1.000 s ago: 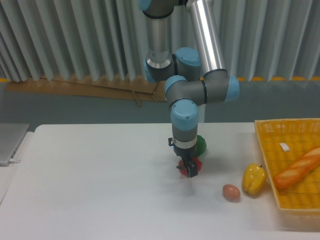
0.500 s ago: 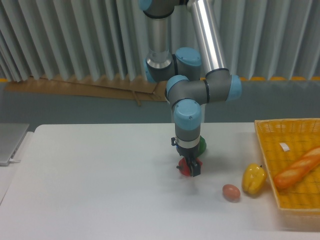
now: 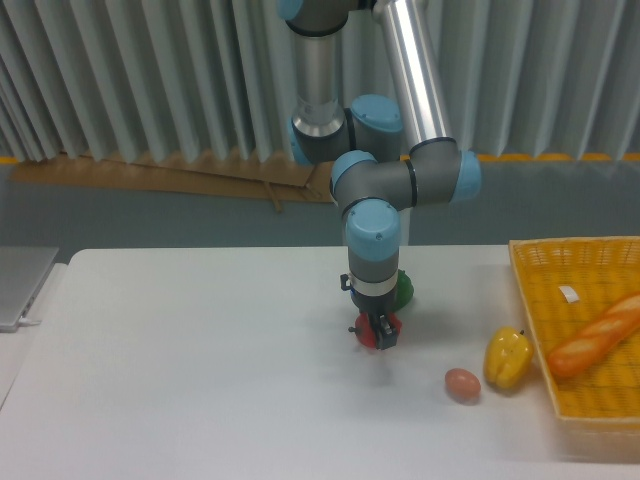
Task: Place the red peppers in a basket
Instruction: 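Adjust the grip on the red pepper and begin lifting it, then carry the held red pepper up and over into the yellow basket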
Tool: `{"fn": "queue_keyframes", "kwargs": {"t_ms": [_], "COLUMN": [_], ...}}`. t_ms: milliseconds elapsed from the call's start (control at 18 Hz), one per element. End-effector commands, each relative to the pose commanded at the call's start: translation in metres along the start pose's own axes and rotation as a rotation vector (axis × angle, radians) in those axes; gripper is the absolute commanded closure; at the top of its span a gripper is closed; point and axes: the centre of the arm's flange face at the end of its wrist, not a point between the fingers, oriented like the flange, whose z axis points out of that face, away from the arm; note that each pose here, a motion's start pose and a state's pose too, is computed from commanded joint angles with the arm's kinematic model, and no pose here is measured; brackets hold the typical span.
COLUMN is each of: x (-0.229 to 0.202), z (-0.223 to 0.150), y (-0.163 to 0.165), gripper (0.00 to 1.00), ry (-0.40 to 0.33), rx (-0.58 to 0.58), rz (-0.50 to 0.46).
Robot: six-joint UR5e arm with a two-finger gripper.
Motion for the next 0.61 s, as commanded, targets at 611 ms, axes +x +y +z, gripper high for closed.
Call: {"fn": "queue_keyframes", "kwargs": {"t_ms": [611], "x": [-0.011], "z": [-0.061], "y": [0.035], "gripper": [0.56], "ry": [-0.081], "rx": [0.026], "rz": [-0.039]}}
